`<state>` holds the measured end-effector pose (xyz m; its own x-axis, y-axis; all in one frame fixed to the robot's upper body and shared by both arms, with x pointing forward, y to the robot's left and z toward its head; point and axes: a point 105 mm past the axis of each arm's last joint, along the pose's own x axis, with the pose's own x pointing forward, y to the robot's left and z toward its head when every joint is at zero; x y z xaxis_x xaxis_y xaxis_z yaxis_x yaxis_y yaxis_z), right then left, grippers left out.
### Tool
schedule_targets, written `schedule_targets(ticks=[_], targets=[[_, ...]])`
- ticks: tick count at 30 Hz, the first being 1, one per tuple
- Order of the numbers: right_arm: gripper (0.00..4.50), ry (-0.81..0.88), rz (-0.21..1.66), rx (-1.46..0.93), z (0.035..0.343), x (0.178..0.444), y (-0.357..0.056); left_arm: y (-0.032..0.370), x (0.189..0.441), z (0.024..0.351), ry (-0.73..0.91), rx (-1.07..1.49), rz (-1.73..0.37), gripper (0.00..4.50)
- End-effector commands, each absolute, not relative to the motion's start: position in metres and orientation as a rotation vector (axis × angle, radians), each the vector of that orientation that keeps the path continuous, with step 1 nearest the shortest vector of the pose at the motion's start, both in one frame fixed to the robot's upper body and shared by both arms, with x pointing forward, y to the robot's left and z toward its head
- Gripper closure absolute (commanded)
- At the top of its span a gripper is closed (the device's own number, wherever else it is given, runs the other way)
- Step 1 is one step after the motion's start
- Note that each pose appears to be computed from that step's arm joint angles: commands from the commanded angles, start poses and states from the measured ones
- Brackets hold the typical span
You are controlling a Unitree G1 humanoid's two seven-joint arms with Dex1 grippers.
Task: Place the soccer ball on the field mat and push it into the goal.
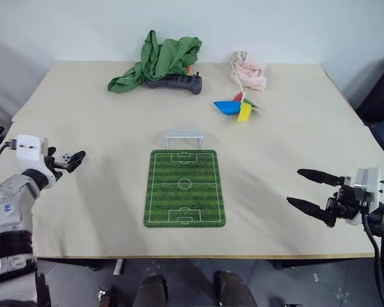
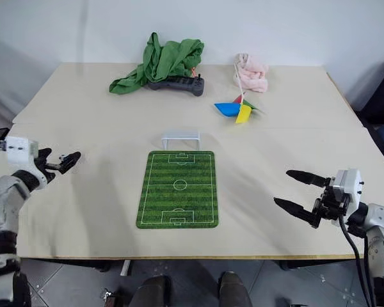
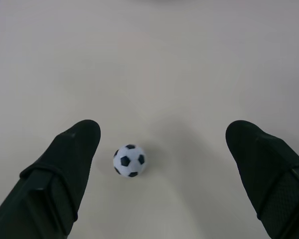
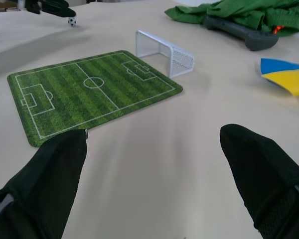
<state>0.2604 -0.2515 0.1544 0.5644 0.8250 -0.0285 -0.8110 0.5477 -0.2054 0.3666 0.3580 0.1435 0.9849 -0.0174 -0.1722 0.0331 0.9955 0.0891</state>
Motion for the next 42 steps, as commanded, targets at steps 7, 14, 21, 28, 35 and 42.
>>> schedule_targets(ticks=[7,14,21,28,35,42], targets=[[0.0,-0.1,0.94,-0.265,0.179,0.25,-0.261,0.365,0.382,0.118,0.3,0.116,0.008,0.02],[0.0,-0.084,0.91,-0.281,0.18,0.247,-0.268,0.369,0.383,0.113,0.342,0.108,-0.002,1.27],[0.0,-0.084,0.894,-0.297,0.184,0.248,-0.274,0.381,0.373,0.11,0.364,0.091,0.017,3.37],[0.0,-0.087,0.893,-0.308,0.189,0.252,-0.278,0.386,0.365,0.11,0.338,0.072,0.03,3.63],[0.0,-0.107,0.944,-0.293,0.198,0.253,-0.277,0.324,0.369,0.169,-0.04,0.073,-0.272,3.63],[0.0,-0.132,1.048,-0.264,0.198,0.244,-0.267,0.251,0.34,0.174,-0.068,0.087,-0.659,3.63]])
